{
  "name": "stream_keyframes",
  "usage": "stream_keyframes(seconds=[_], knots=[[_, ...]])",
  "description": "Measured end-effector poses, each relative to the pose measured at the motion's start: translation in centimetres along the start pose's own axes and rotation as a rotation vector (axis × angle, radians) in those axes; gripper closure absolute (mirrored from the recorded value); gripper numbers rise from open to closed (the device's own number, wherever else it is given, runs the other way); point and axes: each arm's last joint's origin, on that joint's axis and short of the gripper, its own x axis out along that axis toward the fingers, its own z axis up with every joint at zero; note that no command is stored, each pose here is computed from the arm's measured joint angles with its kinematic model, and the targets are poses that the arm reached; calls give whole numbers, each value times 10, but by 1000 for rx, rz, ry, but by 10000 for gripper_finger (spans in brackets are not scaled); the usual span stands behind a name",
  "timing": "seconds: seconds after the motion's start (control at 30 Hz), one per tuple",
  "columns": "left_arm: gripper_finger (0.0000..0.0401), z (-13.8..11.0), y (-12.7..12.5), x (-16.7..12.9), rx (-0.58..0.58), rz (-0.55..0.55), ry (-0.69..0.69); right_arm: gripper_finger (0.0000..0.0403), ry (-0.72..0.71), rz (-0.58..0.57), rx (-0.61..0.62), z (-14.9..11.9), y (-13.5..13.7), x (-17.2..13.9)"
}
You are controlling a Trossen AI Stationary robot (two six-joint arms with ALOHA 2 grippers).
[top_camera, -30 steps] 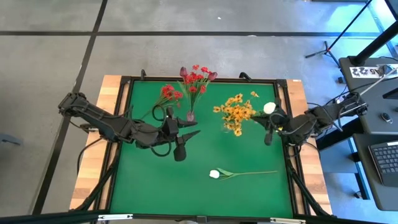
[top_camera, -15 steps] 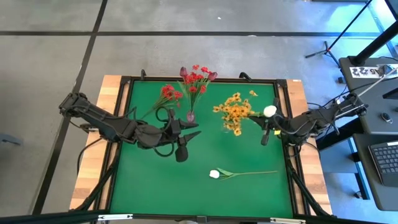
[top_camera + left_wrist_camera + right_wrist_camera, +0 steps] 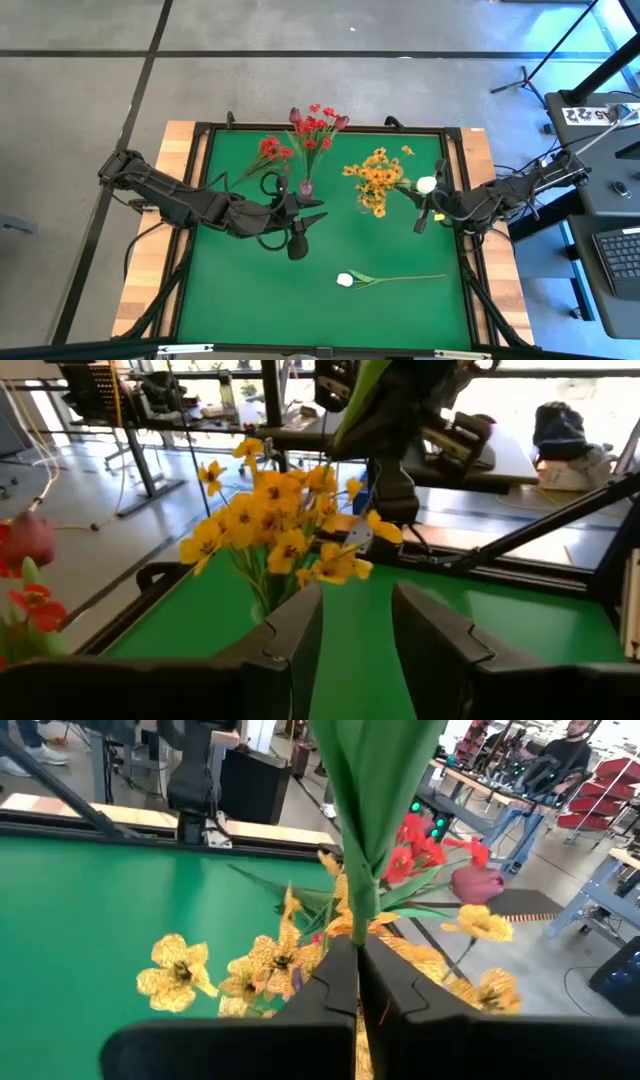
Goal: Sort flowers into vase by color
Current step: Put the bottom white tulips into the transparent vase
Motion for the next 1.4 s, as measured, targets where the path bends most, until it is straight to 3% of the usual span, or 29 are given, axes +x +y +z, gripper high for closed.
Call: stream_keyframes(seconds=[0.57, 0.83, 1.03, 1.4], knots=[[284, -1, 0, 4, -50, -26, 1, 402, 93, 63, -18, -10, 18, 21], [284, 0, 0, 4, -56, -27, -2, 402, 225, 104, 68, -23, 8, 44], [284, 0, 0, 4, -56, -33, -1, 402, 241, 116, 123, -25, -2, 52], [284, 0, 0, 4, -56, -34, -1, 402, 177, 33, 144, -19, -18, 60]])
